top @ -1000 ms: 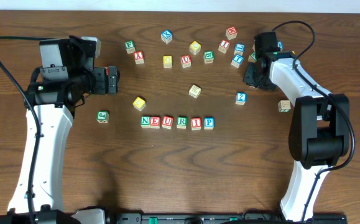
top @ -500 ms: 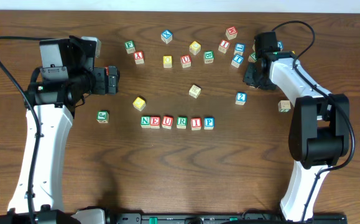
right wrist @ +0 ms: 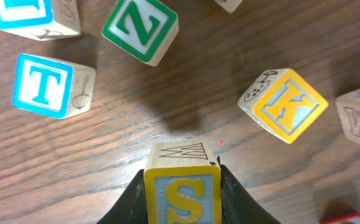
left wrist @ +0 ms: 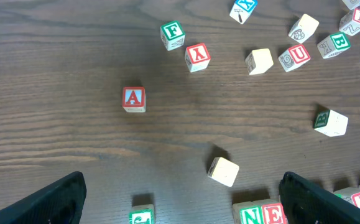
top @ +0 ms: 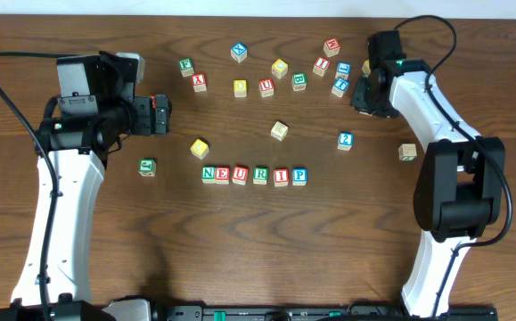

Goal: Spell out NEURIPS
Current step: 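Lower the right gripper around the yellow S block and close it, then lift the yellow S block and carry it toward the P block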

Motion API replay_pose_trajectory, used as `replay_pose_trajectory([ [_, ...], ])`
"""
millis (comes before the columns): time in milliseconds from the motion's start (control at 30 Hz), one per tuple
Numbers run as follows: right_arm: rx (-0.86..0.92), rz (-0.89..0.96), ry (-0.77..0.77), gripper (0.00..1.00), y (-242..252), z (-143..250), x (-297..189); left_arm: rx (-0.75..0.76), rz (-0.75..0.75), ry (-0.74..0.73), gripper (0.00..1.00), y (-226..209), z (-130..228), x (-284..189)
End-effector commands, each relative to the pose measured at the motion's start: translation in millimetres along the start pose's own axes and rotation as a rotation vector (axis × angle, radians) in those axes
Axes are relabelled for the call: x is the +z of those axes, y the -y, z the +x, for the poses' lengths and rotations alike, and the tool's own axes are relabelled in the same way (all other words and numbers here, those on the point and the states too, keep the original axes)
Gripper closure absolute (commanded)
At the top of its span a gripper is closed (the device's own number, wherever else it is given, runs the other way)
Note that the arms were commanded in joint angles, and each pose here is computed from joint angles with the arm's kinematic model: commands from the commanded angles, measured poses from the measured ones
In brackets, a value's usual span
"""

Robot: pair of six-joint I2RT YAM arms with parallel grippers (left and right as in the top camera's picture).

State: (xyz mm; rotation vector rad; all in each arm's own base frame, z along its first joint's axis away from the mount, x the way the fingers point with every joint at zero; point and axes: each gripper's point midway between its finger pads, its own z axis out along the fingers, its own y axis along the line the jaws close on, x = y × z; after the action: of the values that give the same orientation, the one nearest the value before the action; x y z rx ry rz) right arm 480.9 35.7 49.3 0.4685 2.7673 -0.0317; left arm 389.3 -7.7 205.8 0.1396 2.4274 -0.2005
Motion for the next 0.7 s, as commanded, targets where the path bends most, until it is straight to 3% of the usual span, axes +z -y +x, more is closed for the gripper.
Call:
replay_pose_trajectory([
  [0,-0.033,0.003,0.033,0.79,-9.4,-12.3,-14.0,0.002,0.007,0.027,0.02,1.1,-9.6,-6.2],
  [667,-0.218,-0.041,0.037,0.87,-78.9,15.6,-75.9,0.002,0.007,0.027,0.02,1.1,-9.5,-6.2],
])
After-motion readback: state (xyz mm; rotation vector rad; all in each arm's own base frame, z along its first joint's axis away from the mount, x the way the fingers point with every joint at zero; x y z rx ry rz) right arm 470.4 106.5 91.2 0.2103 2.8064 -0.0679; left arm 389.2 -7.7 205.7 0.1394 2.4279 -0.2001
